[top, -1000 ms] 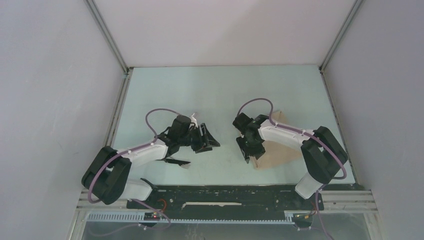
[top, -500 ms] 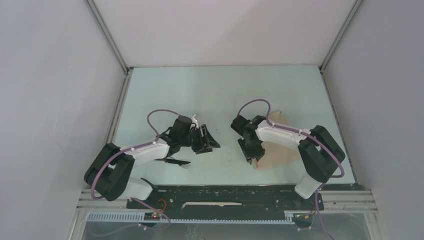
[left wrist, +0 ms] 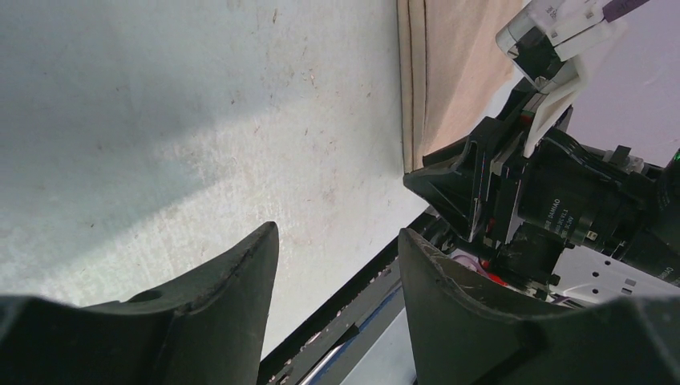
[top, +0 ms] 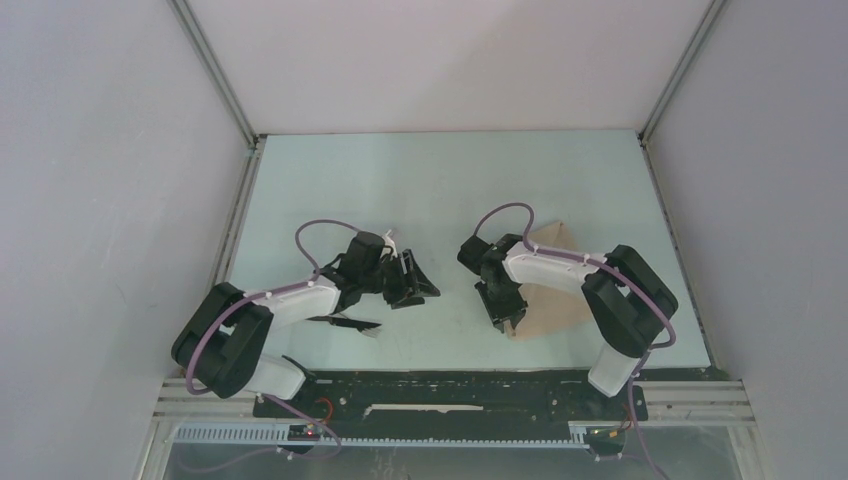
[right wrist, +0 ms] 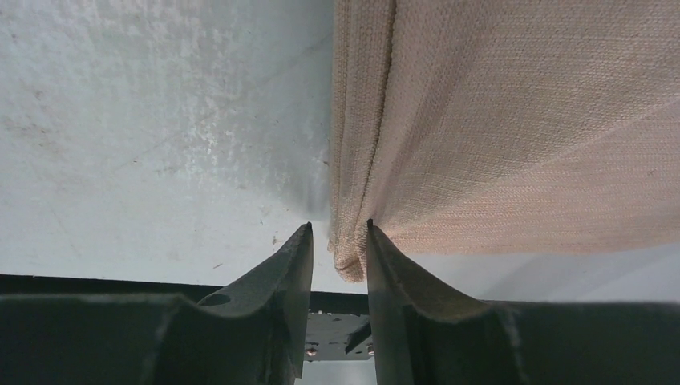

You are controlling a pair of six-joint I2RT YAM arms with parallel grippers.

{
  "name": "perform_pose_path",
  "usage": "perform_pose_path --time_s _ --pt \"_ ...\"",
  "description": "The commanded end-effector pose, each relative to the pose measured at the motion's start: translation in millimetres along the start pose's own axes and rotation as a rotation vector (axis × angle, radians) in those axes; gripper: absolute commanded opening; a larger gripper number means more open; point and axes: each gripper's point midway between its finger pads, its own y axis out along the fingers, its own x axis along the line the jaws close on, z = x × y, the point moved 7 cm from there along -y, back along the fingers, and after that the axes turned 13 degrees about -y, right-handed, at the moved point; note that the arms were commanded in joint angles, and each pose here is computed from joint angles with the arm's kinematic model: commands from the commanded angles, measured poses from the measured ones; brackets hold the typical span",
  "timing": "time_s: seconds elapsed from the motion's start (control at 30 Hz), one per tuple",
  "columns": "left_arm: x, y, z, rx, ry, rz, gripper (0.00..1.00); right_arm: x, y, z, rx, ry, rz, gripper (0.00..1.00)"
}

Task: Fold the napkin into a case and place the utensils inside
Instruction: Pick up the upper triangle-folded napkin from the center of the board.

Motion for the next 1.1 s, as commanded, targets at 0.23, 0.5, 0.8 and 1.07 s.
perform_pose_path --time_s 0.23,0.5,0.8,1.07 --pt "-15 -5 -7 -0.02 0.035 0.069 0.61 2 6 -11 -0.007 0.02 0.027 0.39" --pt "-9 -11 -12 -0.041 0.018 0.069 0.61 -3 28 -9 0.012 0.029 0.057 0.21" --pt "-15 -11 -26 -0.056 -0.085 0.107 0.67 -4 6 -20 -0.161 -0.011 0.041 0.0" --pt "-33 6 -38 -0.038 -0.215 0.241 0.66 0 -26 -21 -0.313 0.008 -0.196 0.0"
